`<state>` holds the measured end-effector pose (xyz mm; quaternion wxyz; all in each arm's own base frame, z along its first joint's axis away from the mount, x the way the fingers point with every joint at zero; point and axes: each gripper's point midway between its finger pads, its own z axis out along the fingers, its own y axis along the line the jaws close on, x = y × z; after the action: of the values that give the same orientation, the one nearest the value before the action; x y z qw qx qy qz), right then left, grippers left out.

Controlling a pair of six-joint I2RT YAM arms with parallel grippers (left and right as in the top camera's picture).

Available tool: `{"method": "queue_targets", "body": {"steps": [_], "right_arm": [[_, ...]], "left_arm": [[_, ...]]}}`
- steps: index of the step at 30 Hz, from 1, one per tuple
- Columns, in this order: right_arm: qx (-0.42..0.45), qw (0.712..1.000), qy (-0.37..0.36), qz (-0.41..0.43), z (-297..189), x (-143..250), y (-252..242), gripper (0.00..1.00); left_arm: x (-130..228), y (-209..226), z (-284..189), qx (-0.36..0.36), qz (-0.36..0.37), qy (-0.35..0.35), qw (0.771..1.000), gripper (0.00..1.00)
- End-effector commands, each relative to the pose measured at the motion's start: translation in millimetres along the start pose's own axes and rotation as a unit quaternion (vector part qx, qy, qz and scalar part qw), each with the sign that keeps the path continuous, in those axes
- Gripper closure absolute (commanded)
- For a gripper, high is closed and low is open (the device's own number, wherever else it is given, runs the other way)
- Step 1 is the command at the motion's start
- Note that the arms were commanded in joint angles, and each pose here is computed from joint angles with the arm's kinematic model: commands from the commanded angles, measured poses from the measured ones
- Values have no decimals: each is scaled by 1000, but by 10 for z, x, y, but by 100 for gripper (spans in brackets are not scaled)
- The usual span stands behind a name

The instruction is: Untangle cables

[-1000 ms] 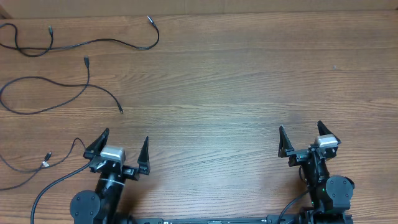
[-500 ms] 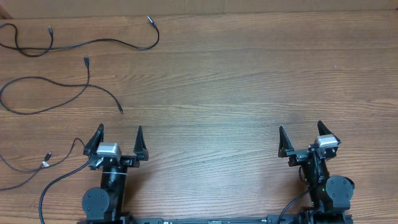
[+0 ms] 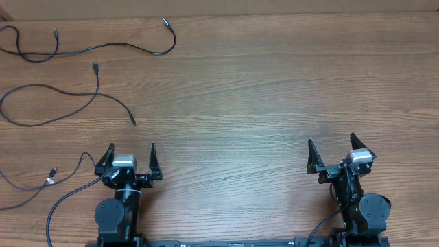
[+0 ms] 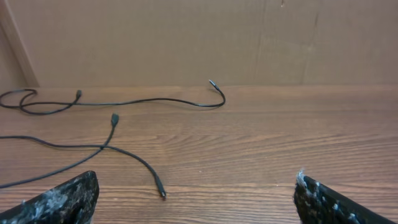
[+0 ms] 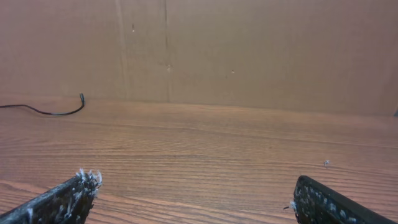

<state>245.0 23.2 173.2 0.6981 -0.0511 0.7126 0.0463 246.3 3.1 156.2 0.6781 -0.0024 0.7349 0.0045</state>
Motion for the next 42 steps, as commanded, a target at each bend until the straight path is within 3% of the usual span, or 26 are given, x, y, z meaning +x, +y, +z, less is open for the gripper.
{"method": "queue_targets", "body": {"steps": [1, 5, 42], "right_arm": [[1, 1000, -3, -1, 0, 13, -1, 0], [1, 1000, -3, -1, 0, 12, -1, 0], [1, 1000, -3, -1, 0, 11, 0, 0]], "left_arm": [[6, 24, -3, -8, 17, -1, 1000, 0], [7, 38, -3, -12, -13, -1, 1000, 0], [5, 17, -2, -6, -18, -1, 1000, 0]]}}
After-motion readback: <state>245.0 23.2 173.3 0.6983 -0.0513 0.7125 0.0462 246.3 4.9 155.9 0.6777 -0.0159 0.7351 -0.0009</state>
